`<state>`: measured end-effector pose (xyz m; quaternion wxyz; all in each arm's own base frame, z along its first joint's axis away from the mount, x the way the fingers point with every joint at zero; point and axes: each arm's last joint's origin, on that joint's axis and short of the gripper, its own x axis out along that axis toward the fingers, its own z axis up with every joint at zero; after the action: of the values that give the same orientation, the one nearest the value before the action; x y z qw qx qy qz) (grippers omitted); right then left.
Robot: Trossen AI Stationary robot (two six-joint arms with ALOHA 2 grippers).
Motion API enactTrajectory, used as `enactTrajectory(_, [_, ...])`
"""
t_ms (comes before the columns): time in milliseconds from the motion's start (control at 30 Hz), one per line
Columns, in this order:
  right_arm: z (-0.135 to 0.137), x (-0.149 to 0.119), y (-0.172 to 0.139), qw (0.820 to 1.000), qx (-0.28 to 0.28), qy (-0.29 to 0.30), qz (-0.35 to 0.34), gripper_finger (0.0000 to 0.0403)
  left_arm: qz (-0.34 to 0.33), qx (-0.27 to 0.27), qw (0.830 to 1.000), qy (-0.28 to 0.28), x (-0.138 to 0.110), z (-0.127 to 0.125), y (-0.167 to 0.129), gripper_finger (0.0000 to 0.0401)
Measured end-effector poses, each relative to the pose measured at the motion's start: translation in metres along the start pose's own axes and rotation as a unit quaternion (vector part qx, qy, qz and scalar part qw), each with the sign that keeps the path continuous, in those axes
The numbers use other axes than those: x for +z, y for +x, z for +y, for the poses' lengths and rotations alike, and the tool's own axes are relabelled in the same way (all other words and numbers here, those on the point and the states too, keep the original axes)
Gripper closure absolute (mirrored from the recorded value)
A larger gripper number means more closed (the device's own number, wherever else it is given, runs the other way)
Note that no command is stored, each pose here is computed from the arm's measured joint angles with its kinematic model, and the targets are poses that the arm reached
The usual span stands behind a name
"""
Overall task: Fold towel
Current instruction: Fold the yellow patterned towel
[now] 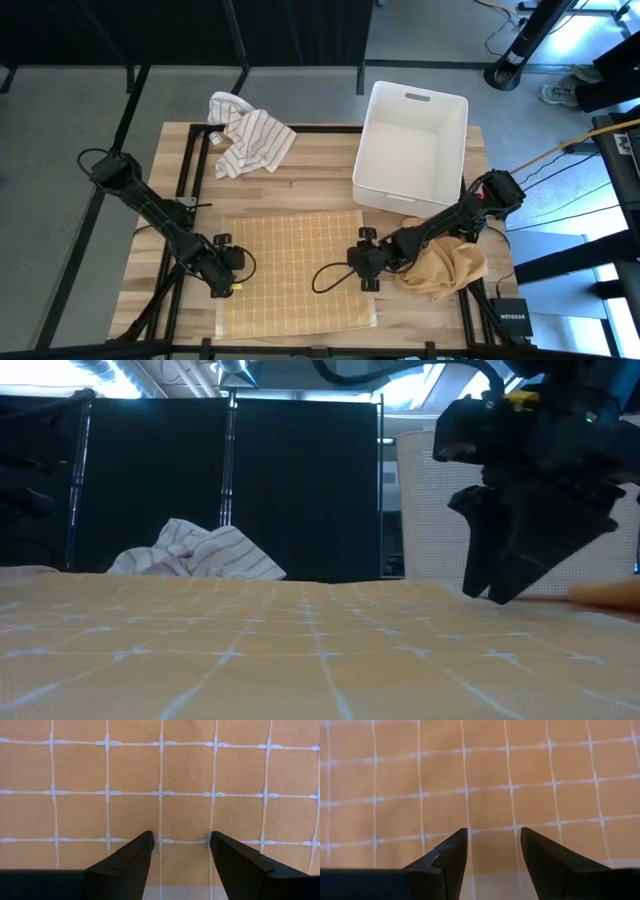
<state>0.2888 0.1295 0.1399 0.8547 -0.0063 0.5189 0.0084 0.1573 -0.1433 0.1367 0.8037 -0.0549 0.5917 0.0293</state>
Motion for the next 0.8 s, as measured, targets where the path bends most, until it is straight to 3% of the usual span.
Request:
enactTrajectory(500, [-0.0022, -0.0049, -0.0001, 0.998, -0.008, -0.053, 0.027, 0.0217, 0.000, 0.000, 1.000, -0.012, -0.0001, 0.0000, 0.0003, 0.0203])
enactTrajectory(800, [-0.0018, -0.0084, 0.0035, 0.997, 0.001, -0.057, 0.047, 0.0217, 0.001, 0.000, 1.000, -0.007, -0.0003, 0.0001, 0.0003, 0.0203])
